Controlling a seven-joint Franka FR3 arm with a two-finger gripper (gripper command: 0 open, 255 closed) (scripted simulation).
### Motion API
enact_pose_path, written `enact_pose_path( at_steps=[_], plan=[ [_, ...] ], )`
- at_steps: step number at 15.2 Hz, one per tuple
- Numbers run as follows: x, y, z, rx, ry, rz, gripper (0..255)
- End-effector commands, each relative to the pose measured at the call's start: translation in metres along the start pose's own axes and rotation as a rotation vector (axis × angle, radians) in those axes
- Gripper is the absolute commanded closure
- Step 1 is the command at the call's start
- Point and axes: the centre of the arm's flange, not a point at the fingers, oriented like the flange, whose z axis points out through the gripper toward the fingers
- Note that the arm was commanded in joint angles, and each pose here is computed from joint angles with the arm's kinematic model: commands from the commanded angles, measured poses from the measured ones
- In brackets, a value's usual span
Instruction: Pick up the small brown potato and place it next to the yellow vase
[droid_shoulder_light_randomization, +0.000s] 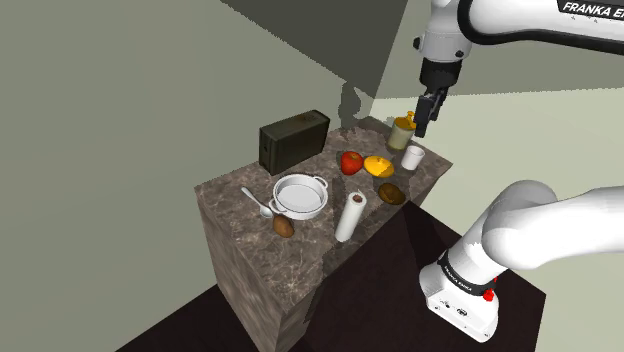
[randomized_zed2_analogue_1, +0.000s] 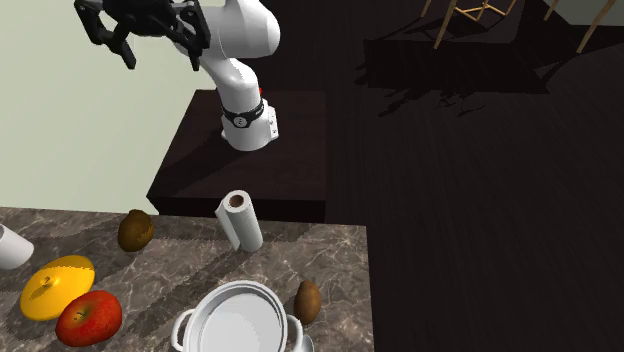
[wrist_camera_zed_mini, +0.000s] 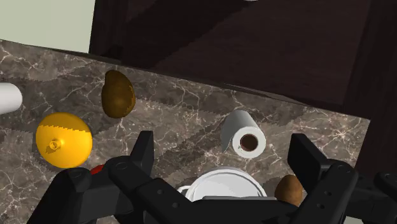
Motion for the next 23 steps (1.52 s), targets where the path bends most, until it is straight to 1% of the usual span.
enact_pose_path(
  at_steps=[1, 23],
  plan=[
    [0.0, 0.0, 0.0, 0.0, 0.0, 0.0, 0],
    [0.183, -0.148, 0.179, -0.079, 0.008, -0.011, 0]
  ],
)
